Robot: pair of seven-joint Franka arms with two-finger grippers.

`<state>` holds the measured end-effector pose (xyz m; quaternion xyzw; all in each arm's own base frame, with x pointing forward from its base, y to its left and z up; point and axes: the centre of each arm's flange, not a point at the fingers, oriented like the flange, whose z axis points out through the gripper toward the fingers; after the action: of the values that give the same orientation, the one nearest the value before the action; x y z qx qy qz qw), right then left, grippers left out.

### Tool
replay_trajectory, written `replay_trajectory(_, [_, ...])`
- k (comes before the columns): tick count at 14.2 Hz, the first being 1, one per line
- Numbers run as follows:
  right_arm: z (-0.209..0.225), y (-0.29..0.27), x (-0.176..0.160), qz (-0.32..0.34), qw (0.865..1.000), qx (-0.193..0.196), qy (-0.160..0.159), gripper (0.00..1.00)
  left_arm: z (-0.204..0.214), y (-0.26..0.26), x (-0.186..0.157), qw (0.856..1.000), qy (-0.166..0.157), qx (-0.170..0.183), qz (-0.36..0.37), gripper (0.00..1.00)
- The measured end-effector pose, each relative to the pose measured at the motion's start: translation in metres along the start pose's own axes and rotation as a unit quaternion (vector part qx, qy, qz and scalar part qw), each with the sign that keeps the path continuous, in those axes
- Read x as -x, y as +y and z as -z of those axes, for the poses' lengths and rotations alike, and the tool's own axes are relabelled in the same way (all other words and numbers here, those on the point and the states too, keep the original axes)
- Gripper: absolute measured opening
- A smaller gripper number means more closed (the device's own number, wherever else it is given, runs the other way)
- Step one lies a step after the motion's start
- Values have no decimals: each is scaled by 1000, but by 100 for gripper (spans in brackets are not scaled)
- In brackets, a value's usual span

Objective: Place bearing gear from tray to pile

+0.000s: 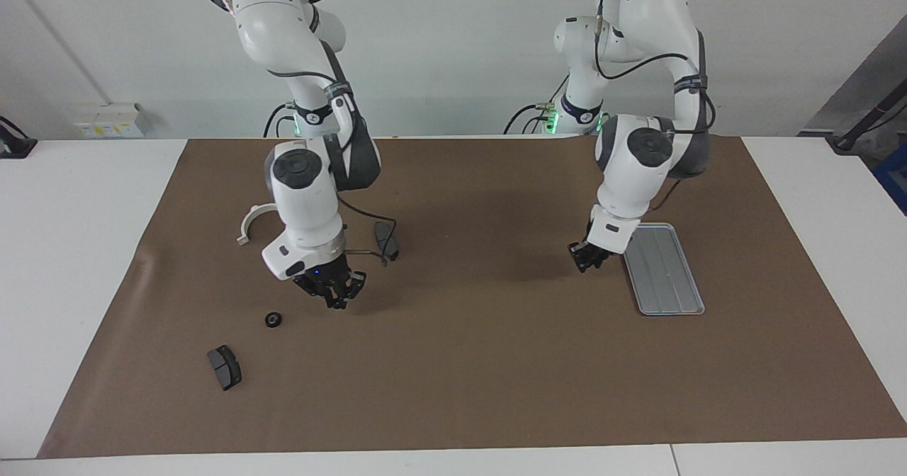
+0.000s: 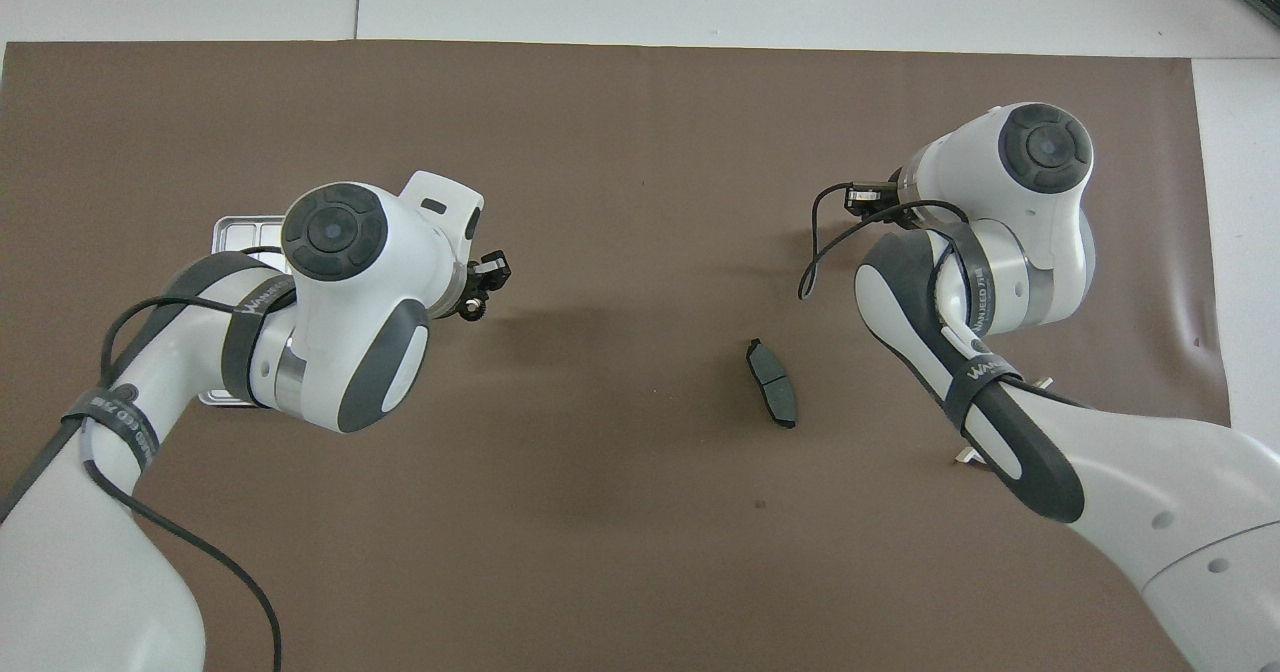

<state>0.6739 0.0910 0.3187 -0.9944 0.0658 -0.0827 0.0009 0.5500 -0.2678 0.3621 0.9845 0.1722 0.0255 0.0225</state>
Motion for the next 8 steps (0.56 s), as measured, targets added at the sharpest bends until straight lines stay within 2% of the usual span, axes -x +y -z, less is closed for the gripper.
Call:
replay_trajectory(4, [-17,6,-1,0,1000,-1,3,23,3,56,63,1000,0,8,1,34])
replay_trajectory(8, [-21,6,0,0,1000,-3,8,24,4,88,105,999,3,20,-25,34])
